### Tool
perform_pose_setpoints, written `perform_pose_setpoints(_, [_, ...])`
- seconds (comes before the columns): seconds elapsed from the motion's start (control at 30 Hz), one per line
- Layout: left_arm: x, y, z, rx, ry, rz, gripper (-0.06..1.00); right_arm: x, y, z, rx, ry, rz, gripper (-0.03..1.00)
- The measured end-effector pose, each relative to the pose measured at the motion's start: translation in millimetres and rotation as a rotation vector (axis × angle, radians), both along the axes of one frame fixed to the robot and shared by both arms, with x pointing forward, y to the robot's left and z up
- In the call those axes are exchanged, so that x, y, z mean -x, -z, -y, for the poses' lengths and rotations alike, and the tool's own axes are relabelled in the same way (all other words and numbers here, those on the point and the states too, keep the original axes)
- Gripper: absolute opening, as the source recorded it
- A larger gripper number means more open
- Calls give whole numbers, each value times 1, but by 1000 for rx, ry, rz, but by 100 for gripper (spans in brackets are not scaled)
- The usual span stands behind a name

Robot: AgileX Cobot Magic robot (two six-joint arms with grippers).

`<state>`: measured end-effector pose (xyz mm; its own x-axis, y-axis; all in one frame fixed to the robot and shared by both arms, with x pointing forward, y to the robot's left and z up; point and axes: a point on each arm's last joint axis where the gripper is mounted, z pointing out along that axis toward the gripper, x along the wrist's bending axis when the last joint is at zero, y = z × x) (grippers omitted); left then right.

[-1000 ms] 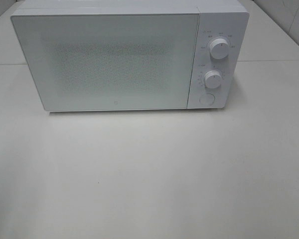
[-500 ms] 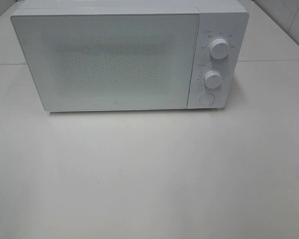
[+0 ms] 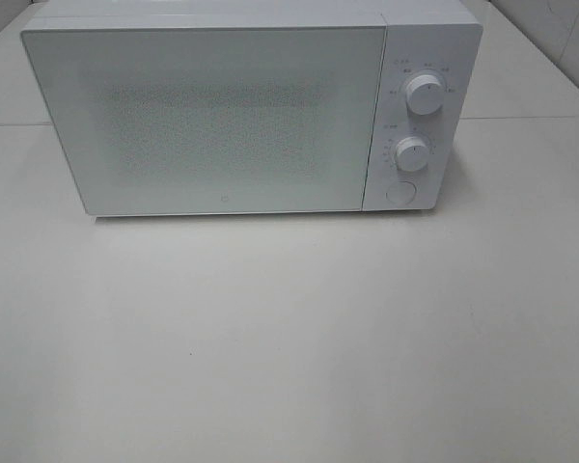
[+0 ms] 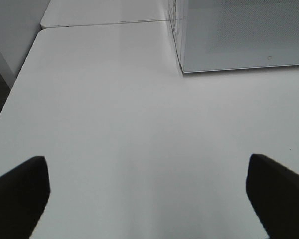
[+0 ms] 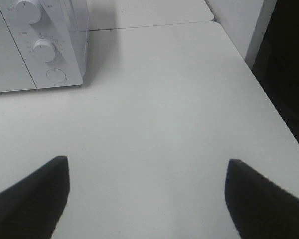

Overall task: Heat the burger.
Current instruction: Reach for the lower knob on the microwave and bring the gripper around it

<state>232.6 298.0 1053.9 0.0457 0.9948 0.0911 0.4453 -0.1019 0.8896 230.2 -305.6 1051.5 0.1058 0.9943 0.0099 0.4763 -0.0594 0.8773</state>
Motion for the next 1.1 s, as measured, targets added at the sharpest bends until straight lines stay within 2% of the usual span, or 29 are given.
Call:
perform_pose_setpoints(0.37, [0,0,0,1,57,0,100,0,0,0,0,0,0,76])
perform_pose_setpoints(1.1, [0,0,0,1,58,0,100,0,0,0,0,0,0,76])
